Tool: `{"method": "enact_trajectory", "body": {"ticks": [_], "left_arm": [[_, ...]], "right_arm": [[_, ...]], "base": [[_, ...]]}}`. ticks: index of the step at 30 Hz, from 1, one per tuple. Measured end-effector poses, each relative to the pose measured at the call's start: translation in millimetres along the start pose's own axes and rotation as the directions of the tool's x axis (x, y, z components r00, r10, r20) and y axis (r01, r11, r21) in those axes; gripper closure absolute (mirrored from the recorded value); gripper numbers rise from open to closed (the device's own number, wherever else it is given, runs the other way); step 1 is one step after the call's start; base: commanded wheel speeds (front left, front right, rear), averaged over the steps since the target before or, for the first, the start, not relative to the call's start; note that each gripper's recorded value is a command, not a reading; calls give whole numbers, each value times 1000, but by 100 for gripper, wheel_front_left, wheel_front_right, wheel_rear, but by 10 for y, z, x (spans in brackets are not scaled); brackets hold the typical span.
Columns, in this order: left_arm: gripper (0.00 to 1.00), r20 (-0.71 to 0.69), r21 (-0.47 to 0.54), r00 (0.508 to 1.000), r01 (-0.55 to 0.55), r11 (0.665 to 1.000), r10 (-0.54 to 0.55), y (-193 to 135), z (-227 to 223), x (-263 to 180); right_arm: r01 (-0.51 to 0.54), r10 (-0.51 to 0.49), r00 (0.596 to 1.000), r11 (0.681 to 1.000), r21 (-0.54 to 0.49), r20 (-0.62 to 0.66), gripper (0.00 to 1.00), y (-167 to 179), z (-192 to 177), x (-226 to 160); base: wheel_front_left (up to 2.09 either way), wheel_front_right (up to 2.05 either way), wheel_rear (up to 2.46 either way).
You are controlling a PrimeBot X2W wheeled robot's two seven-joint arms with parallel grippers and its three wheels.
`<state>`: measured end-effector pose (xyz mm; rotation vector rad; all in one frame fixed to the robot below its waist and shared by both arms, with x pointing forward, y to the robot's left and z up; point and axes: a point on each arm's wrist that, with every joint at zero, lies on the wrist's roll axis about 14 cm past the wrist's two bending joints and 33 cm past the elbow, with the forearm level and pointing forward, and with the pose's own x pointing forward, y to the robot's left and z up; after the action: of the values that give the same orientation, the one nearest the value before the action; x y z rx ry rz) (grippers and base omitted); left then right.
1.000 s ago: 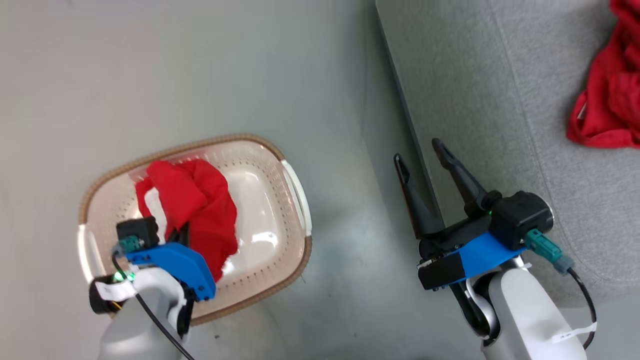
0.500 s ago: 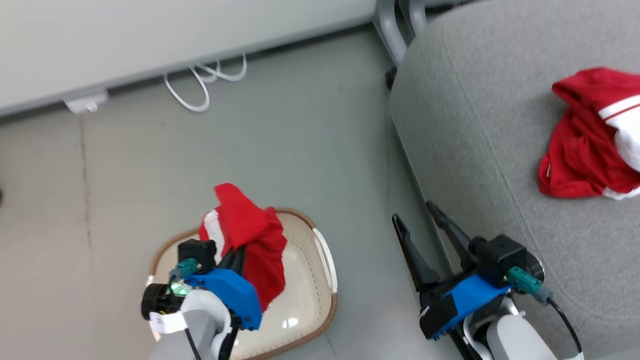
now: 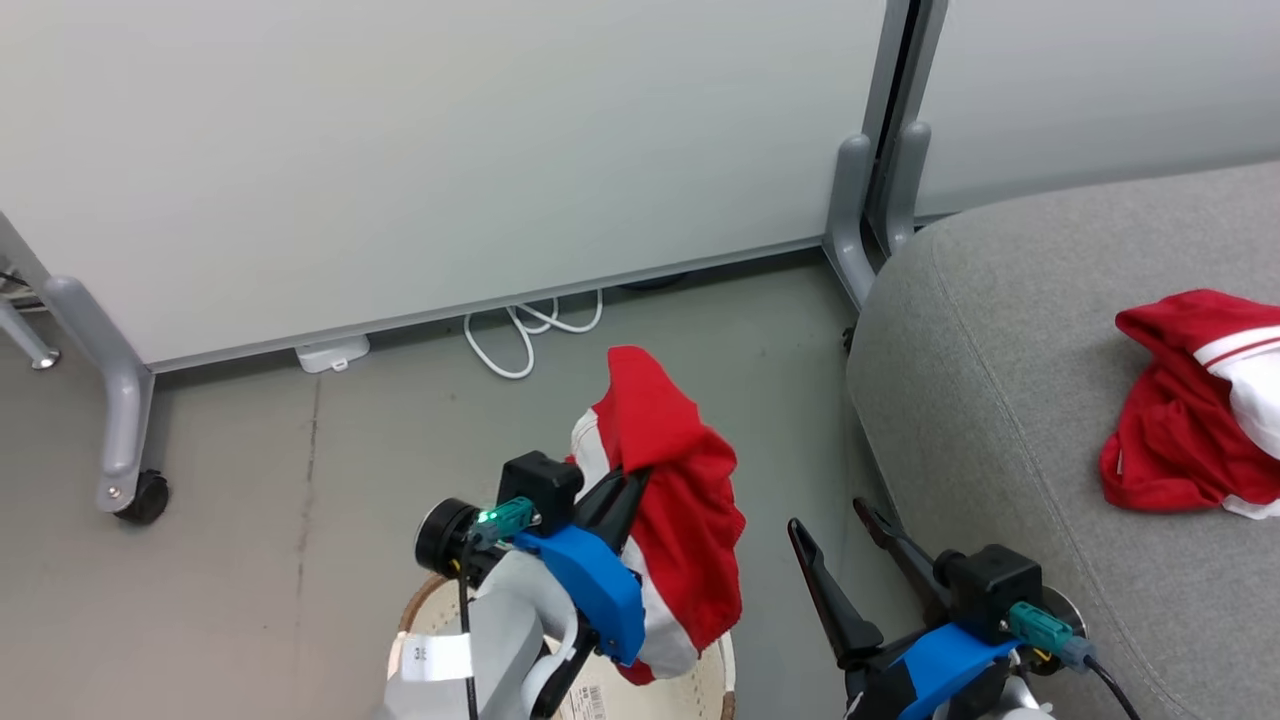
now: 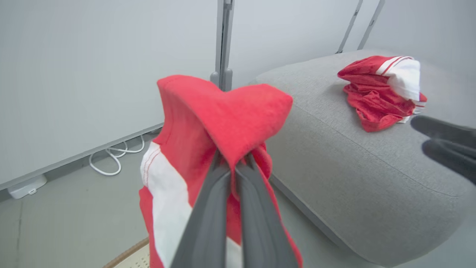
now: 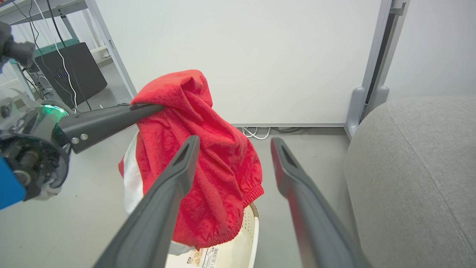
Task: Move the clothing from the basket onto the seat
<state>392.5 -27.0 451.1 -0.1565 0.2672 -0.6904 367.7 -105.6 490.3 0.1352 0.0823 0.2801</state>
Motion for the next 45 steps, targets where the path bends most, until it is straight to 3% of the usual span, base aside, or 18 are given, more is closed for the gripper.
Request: {"method": "enact_trajectory", "body": {"ticks": [19, 45], "left_arm": [[100, 186, 198, 961, 170, 965, -207, -551, 1057, 111], [100, 140, 167, 966, 195, 967, -219, -566, 908, 171]], "right_arm": [[-71, 71, 997, 997, 3, 28, 0, 251, 119, -11], [-168, 168, 986, 986, 6, 23, 0, 540, 183, 122]], "base": [[0, 0, 0], [0, 0, 0]]}}
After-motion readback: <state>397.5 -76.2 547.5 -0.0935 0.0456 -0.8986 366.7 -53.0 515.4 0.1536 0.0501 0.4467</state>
